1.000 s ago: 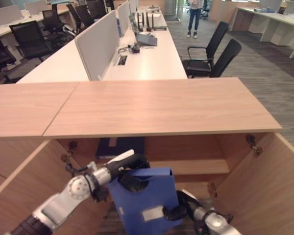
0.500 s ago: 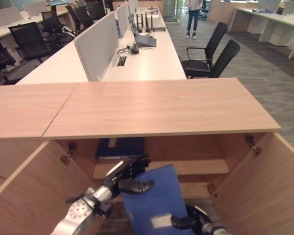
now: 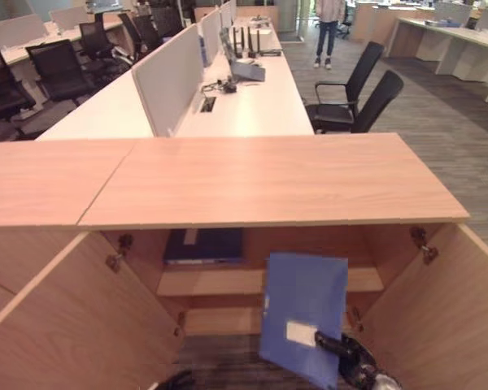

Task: Put the empty folder in the office cabinet

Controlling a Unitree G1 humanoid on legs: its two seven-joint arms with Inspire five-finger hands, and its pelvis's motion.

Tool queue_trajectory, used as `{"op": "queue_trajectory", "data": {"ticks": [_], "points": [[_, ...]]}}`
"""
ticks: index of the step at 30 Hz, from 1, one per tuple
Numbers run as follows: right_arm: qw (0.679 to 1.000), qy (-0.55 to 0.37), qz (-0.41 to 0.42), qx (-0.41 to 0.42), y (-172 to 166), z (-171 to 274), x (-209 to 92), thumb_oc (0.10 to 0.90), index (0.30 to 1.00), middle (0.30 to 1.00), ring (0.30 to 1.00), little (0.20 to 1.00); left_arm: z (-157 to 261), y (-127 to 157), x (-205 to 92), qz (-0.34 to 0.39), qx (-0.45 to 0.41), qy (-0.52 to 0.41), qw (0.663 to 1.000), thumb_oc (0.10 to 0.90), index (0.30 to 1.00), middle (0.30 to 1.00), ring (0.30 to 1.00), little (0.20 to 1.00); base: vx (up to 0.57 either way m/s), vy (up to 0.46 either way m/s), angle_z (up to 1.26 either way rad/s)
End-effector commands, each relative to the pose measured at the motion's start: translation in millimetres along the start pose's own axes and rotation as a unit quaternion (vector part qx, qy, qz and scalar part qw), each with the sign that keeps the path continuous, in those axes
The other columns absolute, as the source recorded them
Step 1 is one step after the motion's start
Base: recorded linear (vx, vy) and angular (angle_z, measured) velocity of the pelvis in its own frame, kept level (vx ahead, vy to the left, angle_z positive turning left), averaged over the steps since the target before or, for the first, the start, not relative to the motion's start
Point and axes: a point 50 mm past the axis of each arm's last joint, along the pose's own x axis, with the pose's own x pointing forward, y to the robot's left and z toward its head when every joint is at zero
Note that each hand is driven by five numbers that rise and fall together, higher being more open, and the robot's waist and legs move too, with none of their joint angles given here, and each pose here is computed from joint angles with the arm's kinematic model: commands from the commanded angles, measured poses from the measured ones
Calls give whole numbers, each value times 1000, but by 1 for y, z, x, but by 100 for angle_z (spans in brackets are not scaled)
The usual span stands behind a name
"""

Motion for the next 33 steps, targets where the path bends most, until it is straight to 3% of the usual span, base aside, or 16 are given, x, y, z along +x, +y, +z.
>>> {"op": "queue_trajectory", "data": {"ticks": [1,6,14,19,23,28,33], "points": [[980,-88,135,115,73,35,13,400,300,300,300,300,22,-3,17,30,24,-3,999,800,900,900,900,900,37,71,2],[950,-142,172,221,96,55,14,400,300,300,300,300,-32,2,14,118,9,120,986,800,900,900,900,900,54,95,-4],[917,-222,177,281,114,103,15,400,300,300,300,300,-67,12,-3,153,58,174,971,800,900,900,900,900,81,129,6],[882,-254,209,337,139,122,8,400,300,300,300,300,-55,17,-1,152,128,144,969,800,900,900,900,900,88,258,26],[877,-260,222,338,152,132,5,400,300,300,300,300,-48,18,0,145,173,121,967,800,900,900,900,900,22,-51,-11],[874,-274,215,340,154,139,4,400,300,300,300,300,-30,24,2,153,181,77,968,800,900,900,900,900,136,-185,1],[830,-339,243,370,178,188,-13,400,300,300,300,300,-7,13,8,139,149,16,979,800,900,900,900,900,25,-209,24]]}}
